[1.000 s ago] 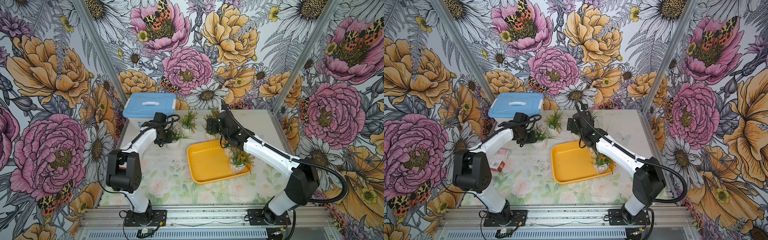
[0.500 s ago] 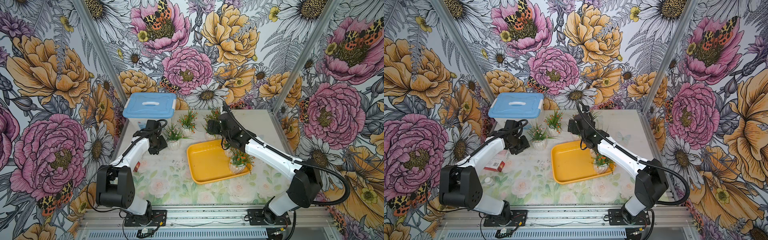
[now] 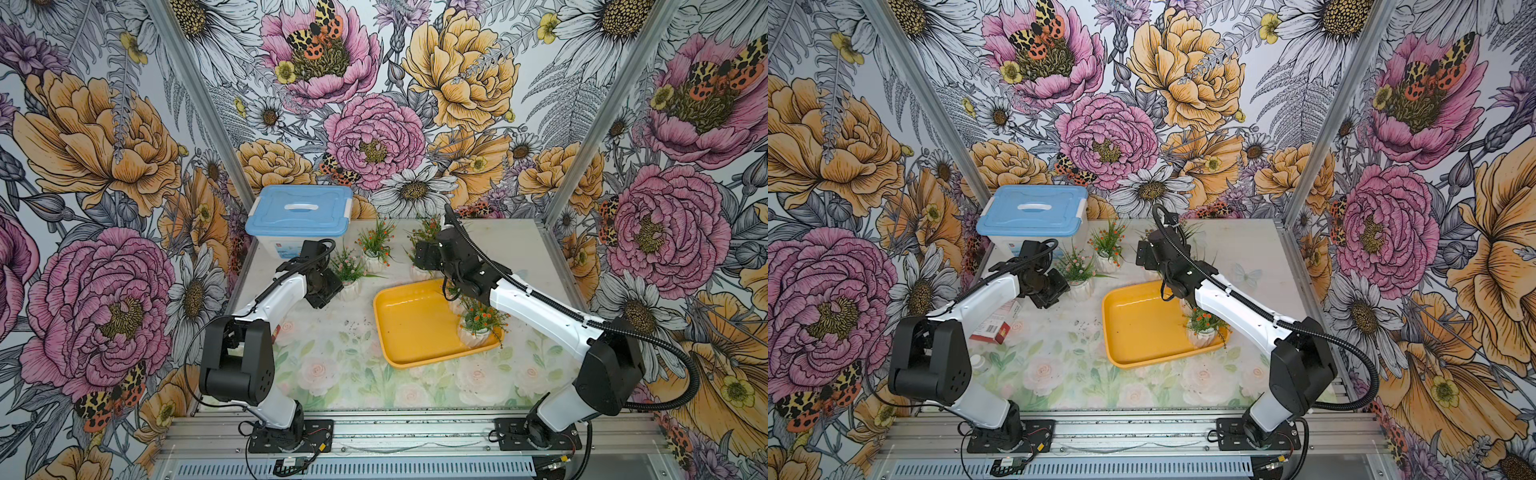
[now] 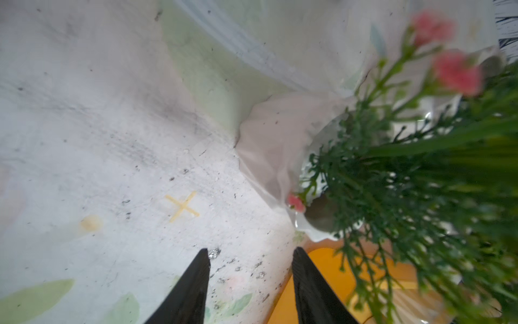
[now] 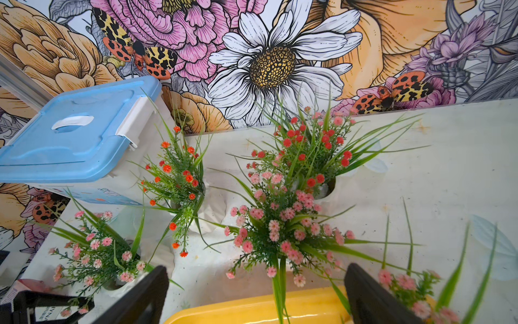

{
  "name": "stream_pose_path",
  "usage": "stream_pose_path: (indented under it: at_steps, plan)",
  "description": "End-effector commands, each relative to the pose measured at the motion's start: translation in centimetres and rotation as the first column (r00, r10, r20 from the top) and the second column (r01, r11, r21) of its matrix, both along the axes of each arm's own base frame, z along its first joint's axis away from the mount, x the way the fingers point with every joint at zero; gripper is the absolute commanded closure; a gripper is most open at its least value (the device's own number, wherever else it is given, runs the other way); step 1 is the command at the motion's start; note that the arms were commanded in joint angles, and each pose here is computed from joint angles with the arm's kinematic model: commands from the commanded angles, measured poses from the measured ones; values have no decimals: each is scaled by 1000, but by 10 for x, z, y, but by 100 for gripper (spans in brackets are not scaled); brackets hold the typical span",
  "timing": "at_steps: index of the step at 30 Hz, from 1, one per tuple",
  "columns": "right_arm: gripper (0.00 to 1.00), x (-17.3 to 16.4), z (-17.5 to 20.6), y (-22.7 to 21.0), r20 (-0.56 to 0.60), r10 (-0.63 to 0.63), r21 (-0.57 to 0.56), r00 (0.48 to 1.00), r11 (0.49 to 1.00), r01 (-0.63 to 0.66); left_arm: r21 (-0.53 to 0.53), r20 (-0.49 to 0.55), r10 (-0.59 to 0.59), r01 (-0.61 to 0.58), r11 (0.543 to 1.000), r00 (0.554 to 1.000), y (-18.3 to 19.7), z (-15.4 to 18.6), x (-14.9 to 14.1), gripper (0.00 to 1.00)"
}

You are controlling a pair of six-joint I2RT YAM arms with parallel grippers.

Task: Put the potted gypsophila into the storage box
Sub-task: Pick up the baby's breath potted plant from the center of the board.

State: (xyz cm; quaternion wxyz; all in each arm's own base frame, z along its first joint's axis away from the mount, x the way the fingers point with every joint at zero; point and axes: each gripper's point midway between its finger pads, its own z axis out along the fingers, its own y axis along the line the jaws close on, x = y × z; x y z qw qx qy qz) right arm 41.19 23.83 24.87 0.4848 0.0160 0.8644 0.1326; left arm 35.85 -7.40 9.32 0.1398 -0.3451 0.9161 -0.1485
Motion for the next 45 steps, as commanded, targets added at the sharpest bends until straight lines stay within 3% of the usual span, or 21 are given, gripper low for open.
stream_pose_path:
  at_steps: [1,7,20,27,35,45]
  plan:
    - [3,-1,18,-9,42,-28,36,999,999,27,-50,53,35,-32,998,998,-8,7,23,51]
    - [2,-1,17,-11,41,-27,35,999,999,26,-62,26,31,-29,998,999,-13,-3,29,52]
    - [1,-9,33,13,82,133,8,988,991,-134,-29,-23,-22,21,999,999,-20,-24,28,74]
    - [1,-12,41,11,104,135,11,985,990,-137,68,-50,-113,116,991,992,-17,-19,24,86]
    - [1,-22,36,1,93,105,30,990,994,-108,73,-78,-176,181,981,981,-23,-24,22,97]
    - [1,-42,41,-17,112,63,43,992,997,-68,90,-3,-226,225,970,974,-23,13,19,100]
